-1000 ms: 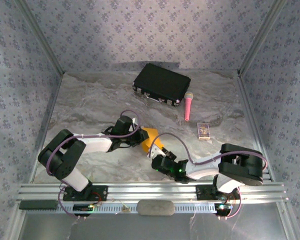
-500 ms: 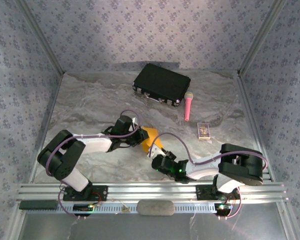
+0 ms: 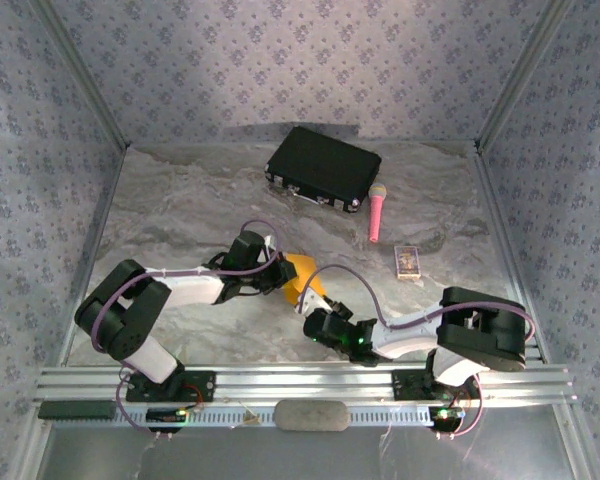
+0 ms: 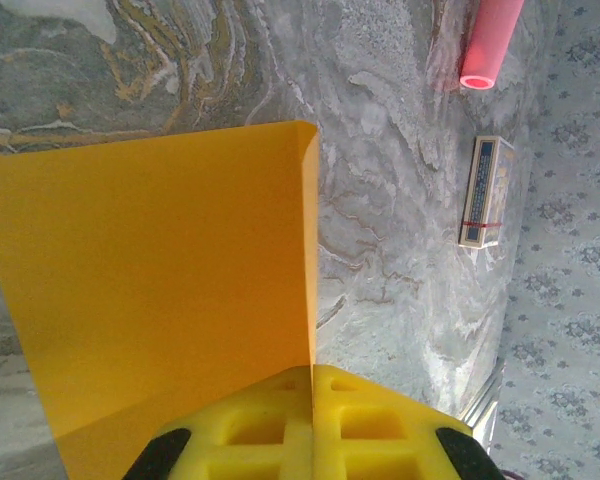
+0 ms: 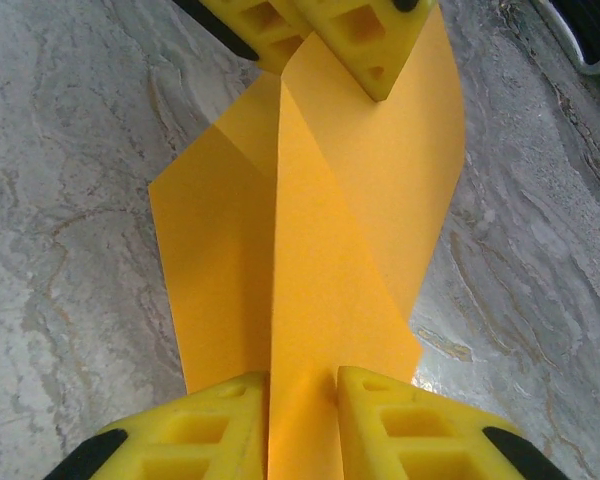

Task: Fold a paper plane with a square sheet of paper (pick it up from the middle)
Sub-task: Fourth fold the wing at the center of the table.

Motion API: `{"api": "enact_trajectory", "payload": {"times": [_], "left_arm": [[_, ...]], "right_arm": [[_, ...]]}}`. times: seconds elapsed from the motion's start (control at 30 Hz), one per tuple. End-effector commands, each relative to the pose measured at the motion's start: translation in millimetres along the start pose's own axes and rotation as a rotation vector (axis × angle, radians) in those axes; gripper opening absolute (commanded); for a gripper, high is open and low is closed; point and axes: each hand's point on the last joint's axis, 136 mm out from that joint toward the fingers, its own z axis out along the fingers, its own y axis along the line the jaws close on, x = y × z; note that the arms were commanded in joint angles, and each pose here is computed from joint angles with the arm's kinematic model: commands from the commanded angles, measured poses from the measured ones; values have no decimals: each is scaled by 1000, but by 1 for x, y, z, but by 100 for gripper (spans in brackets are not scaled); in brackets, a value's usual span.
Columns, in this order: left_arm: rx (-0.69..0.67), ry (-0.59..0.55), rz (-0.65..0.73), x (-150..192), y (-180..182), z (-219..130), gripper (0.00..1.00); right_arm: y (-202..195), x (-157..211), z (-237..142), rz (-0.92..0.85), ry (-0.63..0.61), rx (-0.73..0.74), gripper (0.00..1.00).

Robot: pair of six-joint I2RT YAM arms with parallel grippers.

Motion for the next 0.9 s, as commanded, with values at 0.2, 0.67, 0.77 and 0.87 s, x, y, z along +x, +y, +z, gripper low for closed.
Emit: {"api": "enact_trajectory", "payload": {"times": [0.2, 0.67, 0.77, 0.87], "left_arm": [[46, -2, 32, -4, -19, -5, 0], [41, -2, 30, -4, -17, -4, 0], [43, -5, 32, -4, -18, -5, 1], [40, -3, 31, -4, -17, -4, 1]], "right_arm": [[-6, 8, 3, 19, 17, 31, 24], [-4, 7, 4, 31, 12, 19, 17], [-3, 5, 3, 39, 7, 9, 16], [-3, 3, 3, 48, 2, 2, 19]]}}
